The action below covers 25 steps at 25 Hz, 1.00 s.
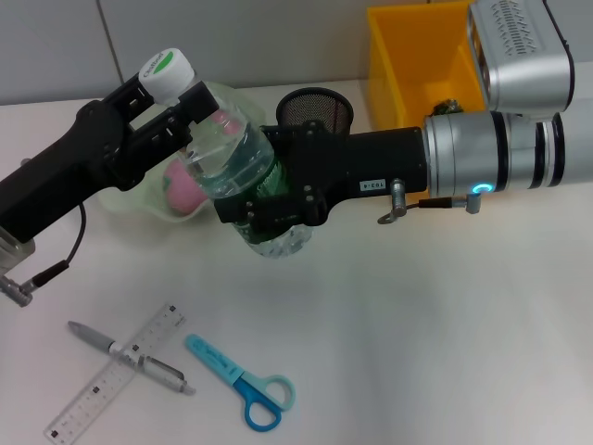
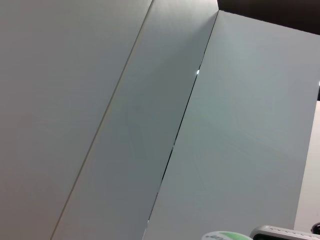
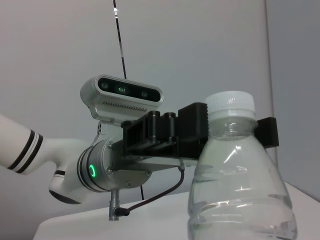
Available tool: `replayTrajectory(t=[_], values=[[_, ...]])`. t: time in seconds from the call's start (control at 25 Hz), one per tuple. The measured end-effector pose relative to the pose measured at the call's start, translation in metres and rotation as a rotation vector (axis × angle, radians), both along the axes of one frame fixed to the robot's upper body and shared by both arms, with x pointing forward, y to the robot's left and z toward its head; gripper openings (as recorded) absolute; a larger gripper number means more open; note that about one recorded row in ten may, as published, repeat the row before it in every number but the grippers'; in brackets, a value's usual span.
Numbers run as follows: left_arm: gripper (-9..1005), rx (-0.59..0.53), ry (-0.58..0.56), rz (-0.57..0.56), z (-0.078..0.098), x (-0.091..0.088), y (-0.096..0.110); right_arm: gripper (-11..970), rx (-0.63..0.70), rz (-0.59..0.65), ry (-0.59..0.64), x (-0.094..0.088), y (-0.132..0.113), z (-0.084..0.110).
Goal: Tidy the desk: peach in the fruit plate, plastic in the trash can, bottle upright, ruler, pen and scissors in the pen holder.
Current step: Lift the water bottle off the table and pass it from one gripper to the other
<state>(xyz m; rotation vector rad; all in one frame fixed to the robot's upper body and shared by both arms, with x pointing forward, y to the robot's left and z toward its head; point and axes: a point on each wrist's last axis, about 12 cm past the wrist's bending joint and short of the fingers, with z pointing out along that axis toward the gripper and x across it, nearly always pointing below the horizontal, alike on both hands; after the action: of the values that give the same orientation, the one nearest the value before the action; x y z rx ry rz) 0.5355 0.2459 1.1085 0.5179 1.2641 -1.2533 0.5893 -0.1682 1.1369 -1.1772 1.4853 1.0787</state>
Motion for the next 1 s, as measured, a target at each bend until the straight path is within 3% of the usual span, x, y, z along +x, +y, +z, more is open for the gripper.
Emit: replayTrajectory(t=[0.56,0.68,1.0], values=[[681,0.000,-0.004,-0.003,0.0014,0.0017,-0.0013,771,0.003,0.007,0.002,-0.0011,-0.0001,-0.0001],[465,-0.001,-0.004,-0.001,0.0014,0.0017,-0.0012,771,0.004,0.009,0.003,-0.0014,-0.0001,0.0000],[443,-0.004,0.001,-0.007,0.0014,0.0017,-0.0023,771,0.007,0.010,0.005,-0.0010,0.0005,0.0009]])
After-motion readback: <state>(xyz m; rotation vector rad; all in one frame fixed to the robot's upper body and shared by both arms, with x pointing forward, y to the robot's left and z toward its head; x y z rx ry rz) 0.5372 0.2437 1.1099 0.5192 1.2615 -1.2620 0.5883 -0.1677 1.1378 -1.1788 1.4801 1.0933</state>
